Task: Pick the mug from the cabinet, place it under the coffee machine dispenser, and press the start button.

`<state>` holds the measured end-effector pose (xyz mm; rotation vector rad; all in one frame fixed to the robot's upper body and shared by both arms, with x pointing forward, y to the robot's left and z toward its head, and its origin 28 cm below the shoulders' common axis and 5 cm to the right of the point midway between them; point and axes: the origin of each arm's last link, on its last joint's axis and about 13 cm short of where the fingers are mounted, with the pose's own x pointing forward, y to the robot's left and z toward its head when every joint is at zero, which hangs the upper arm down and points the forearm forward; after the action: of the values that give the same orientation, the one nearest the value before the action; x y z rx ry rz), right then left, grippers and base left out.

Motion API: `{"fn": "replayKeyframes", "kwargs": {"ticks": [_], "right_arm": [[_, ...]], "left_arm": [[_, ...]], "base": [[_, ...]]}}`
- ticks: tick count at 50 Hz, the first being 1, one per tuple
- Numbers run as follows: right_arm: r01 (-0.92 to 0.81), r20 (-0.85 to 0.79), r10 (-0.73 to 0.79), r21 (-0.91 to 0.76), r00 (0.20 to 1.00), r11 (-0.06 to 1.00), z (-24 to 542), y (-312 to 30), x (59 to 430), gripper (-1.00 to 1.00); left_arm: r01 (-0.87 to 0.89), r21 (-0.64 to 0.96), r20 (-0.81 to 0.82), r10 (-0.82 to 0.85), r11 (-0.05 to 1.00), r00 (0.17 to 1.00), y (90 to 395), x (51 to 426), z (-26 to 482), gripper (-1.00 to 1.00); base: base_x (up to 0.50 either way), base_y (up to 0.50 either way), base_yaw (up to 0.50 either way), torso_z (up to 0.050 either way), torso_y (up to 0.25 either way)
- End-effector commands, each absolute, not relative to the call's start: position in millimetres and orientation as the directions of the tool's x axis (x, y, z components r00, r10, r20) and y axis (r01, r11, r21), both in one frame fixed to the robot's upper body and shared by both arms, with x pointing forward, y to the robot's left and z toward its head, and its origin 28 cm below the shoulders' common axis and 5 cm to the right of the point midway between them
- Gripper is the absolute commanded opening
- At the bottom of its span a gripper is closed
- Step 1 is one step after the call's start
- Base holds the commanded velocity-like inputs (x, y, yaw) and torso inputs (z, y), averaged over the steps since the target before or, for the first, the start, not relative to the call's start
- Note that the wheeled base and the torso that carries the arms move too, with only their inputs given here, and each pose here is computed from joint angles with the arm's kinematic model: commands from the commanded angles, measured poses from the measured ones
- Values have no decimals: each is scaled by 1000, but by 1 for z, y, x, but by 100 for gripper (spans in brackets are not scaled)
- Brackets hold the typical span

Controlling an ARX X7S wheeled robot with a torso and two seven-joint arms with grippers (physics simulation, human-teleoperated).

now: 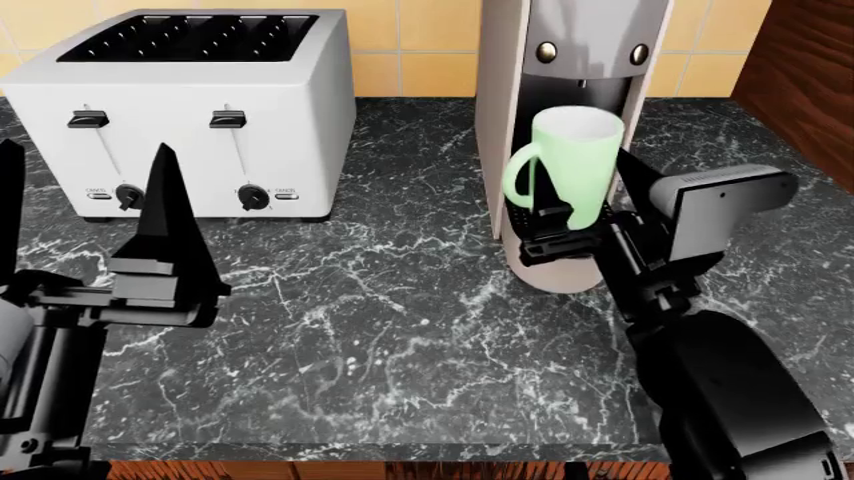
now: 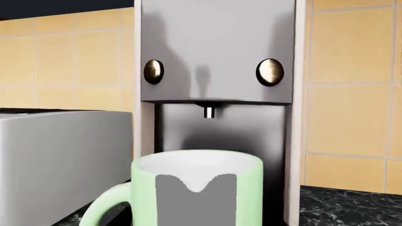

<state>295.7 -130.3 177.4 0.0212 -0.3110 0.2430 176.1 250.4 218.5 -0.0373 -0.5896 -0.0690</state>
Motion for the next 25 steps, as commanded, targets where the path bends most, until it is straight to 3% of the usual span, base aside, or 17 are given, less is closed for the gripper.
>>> {"fn": "replayKeyframes", "kwargs": {"ticks": [1,8,25], "right_arm": [[-230,126,232,-29,965,973,163,-132,272,100],[-234,58,235,-28,970,972,161,-135,248,100],[-281,49,282,-28,958,959,168,-132,242,100]], "left_arm": [[73,-18,555,-51,997,830,251,175,218,100],[75,-21,554,-51,997,831,251,175,217,100],[84,-20,556,-59,996,829,250,174,219,100]], "base": [[0,0,0,0,0],[0,0,0,0,-3],[0,0,0,0,-1]]}}
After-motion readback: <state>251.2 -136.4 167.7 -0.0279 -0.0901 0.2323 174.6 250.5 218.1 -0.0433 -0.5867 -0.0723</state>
